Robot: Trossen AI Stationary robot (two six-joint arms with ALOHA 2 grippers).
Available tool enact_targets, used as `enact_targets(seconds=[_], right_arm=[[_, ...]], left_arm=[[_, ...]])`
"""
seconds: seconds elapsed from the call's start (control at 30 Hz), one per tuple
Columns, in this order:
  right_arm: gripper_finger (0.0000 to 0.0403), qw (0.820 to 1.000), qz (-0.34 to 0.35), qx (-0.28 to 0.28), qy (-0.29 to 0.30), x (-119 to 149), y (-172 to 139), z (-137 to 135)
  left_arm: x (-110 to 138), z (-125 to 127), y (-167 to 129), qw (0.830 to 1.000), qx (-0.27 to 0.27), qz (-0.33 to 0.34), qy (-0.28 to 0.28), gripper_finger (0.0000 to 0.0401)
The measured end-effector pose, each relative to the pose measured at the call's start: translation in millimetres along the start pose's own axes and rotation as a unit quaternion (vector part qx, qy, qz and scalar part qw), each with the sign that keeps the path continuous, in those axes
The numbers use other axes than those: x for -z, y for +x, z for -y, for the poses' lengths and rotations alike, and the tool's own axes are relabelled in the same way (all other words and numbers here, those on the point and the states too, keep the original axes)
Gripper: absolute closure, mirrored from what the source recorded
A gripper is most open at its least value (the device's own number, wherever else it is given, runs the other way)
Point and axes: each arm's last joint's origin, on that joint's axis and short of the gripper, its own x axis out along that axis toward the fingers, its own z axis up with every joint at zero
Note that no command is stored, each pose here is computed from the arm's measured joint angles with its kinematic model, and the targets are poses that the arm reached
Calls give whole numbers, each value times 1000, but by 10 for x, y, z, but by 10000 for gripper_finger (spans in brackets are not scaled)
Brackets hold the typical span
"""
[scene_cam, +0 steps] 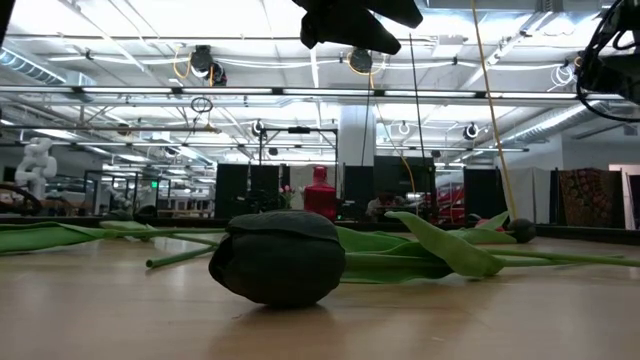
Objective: Sort flowers into vase by color
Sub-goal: Put the dark red flower into the transparent vase
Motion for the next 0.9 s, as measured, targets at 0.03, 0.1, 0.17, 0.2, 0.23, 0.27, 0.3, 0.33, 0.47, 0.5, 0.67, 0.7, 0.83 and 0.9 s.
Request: enact_targets(seconds=[0.03,0.1,0.17,0.2,0.23,0.27,0.3,0.33,0.47,0.5,0.67,0.7,0.83,0.9], right_arm=[[88,1000,2,-2,4,-8,-12,10],[65,1000,8,-6,13,-32,-49,39],[48,999,26,-4,24,-70,-97,79],[41,999,36,-3,27,-93,-126,104],[36,999,43,-4,27,-112,-155,130],[31,998,54,-4,26,-136,-187,157],[28,997,67,-2,27,-164,-222,187],[26,996,84,5,27,-193,-258,221],[26,986,155,68,3,-291,-390,368],[26,981,170,90,-2,-307,-413,399],[27,941,249,227,-1,-354,-497,520],[27,932,261,252,-1,-353,-502,530],[27,922,263,283,-26,-329,-469,523],[27,917,261,299,-43,-288,-408,502]], left_arm=[[0,0,0,1000,0,0,0,166],[0,0,0,1000,0,0,0,166],[-4,-1,1,1000,0,2,-1,166],[-4,1,0,1000,1,3,-1,166],[-5,1,0,1000,1,3,-1,166],[-8,2,0,1000,1,4,-1,166],[-10,1,1,1000,1,5,3,166],[-15,1,1,1000,1,8,6,166],[-31,-8,5,1000,1,14,7,166],[-32,-18,8,1000,0,14,7,166],[-35,-48,19,1000,4,12,13,166],[-35,-47,19,1000,5,11,15,166],[-37,-59,24,1000,9,10,17,166],[-38,-66,26,1000,8,10,24,166]])
